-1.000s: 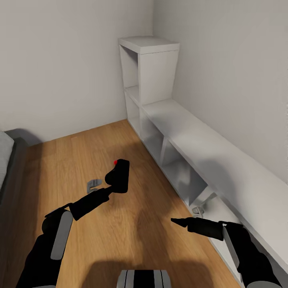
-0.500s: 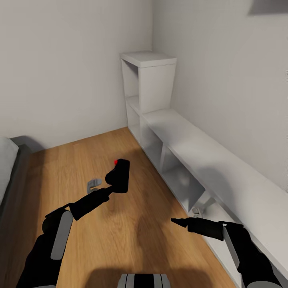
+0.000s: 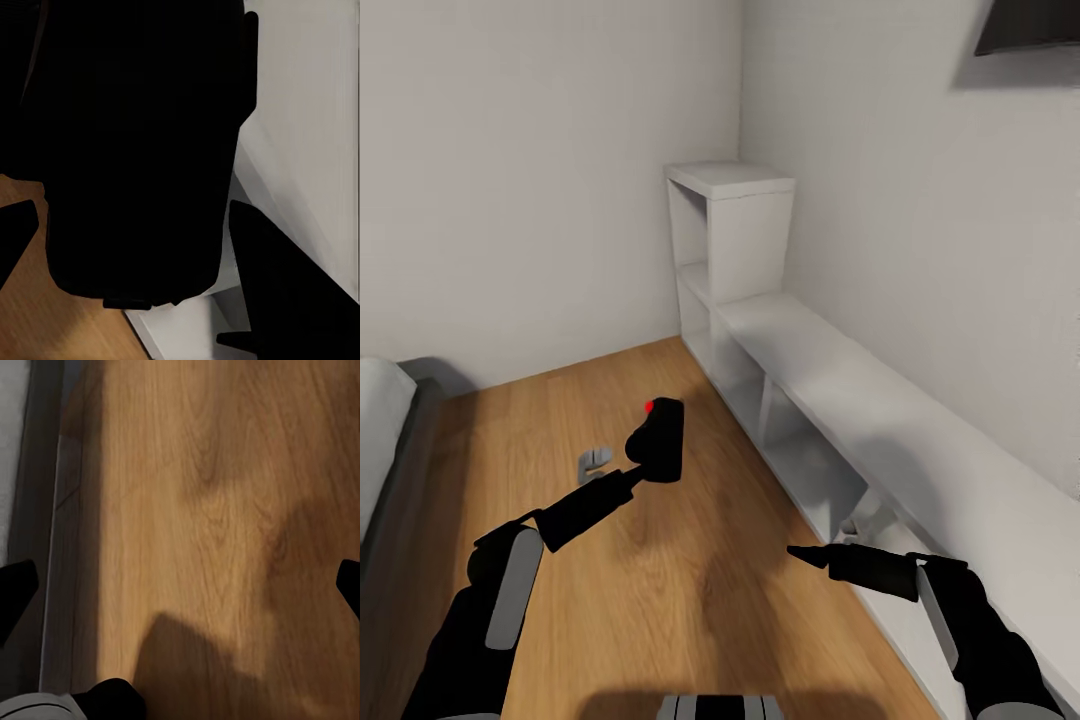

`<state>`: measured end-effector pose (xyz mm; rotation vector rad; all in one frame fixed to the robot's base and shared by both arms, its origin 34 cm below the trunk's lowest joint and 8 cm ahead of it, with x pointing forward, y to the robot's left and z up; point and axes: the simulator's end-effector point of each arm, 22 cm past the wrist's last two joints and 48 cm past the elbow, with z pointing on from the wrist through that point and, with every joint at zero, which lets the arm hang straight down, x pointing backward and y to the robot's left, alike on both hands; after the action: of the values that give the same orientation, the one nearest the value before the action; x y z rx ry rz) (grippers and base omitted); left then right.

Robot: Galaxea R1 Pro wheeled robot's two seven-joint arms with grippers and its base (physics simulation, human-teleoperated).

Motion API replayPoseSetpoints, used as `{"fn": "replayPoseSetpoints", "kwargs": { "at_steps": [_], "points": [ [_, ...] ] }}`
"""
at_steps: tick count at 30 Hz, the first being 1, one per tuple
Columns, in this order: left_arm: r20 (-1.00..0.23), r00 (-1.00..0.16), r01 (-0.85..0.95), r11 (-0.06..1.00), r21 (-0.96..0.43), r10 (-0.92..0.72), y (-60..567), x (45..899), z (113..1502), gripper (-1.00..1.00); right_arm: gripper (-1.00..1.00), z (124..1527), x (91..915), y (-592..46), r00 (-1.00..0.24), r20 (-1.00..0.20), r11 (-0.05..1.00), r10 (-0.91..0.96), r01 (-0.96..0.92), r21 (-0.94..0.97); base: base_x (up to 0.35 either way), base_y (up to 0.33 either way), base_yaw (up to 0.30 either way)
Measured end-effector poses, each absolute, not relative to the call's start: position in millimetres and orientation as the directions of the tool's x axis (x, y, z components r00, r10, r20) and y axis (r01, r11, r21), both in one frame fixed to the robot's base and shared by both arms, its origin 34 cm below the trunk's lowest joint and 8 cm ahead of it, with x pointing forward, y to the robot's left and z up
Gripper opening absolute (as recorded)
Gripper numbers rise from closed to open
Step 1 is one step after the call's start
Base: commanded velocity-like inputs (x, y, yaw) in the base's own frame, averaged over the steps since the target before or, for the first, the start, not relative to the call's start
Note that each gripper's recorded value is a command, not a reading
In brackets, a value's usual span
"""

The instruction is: Attach the digital camera to the camera tripod in the bedroom.

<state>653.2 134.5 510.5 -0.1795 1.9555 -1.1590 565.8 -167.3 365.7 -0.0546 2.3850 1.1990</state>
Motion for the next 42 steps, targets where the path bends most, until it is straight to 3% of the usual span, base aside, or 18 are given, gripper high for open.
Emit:
{"fn": "replayPoseSetpoints", "kwargs": {
  "at_steps": [42],
  "points": [
    [-0.677, -0.538, 0.388, 0.566, -0.728, -0.502, 137.6, 644.0, 606.6, -1.00, 1.00, 454.4, 581.9, -166.9, -0.804, -0.569, 0.619, 0.170, -0.362, 0.697, 0.000, 0.000, 0.000]
  ]
}}
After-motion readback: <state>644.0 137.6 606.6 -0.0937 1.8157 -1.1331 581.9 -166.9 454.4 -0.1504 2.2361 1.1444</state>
